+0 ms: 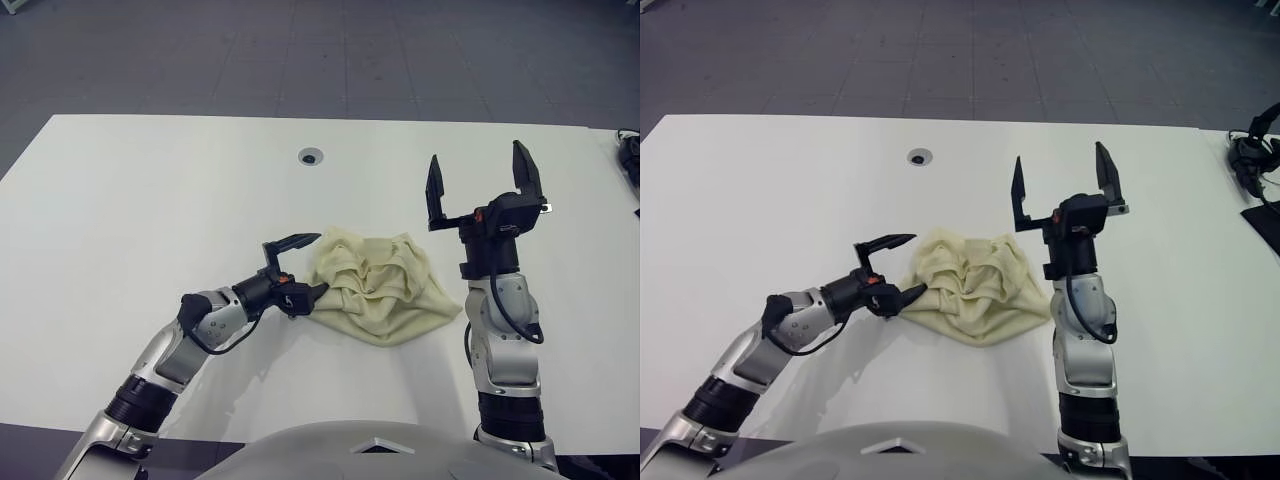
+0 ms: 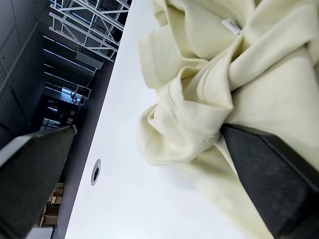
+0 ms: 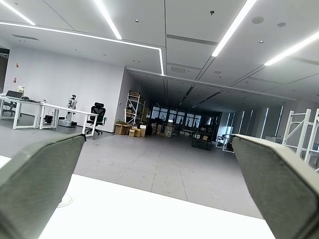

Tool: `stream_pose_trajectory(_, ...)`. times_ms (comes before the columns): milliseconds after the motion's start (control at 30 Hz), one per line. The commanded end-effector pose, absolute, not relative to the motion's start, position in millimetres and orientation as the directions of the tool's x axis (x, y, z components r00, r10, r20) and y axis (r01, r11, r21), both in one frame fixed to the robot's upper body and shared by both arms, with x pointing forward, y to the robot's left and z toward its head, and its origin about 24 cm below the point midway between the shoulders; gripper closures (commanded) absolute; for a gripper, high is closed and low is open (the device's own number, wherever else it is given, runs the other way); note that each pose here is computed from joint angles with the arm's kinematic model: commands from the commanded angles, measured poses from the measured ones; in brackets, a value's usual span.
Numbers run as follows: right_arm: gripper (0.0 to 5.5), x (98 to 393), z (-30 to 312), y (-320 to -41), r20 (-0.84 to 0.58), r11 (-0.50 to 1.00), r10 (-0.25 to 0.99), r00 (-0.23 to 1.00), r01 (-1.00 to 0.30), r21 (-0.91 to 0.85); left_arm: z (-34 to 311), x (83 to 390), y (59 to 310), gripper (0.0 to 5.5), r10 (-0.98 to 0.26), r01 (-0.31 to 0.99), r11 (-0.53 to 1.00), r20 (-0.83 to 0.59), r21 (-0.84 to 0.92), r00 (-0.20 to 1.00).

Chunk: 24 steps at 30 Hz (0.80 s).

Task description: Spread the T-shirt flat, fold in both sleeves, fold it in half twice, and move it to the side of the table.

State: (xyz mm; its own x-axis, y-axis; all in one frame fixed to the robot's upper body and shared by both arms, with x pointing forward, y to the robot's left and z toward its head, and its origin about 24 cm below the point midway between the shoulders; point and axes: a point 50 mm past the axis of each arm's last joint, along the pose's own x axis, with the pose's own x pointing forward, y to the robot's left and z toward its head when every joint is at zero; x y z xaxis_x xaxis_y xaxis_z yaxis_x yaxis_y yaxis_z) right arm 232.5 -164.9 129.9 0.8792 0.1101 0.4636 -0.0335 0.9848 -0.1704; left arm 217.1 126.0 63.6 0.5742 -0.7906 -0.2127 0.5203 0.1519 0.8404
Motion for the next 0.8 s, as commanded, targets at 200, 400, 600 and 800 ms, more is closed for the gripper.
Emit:
stream_pose_trajectory(200, 0.10, 233.7, 129.4, -162.7, 0.457, 0.978, 0.122, 0.881, -0.027, -0.208, 59.6, 217.9, 119.6, 0.10, -0.792, 0.518, 0.139, -0.220, 0.844, 0.570)
stream_pose_trajectory(400, 0.10, 232.3, 130.2, -162.5, 0.459, 0.977, 0.123, 0.880, -0.027, -0.211, 57.5, 216.7, 119.8, 0.10, -0.790, 0.523, 0.144, -0.221, 0.840, 0.572)
stream_pose_trajectory(600, 0.10, 229.6, 132.1, -159.9, 0.473, 0.974, 0.142, 0.870, -0.038, -0.222, 55.0, 217.1, 118.8, 0.10, -0.782, 0.512, 0.168, -0.202, 0.843, 0.590)
stream_pose_trajectory(800, 0.10, 228.4, 132.9, -159.3, 0.475, 0.974, 0.144, 0.868, -0.040, -0.222, 52.1, 215.2, 119.6, 0.10, -0.785, 0.522, 0.156, -0.215, 0.839, 0.581)
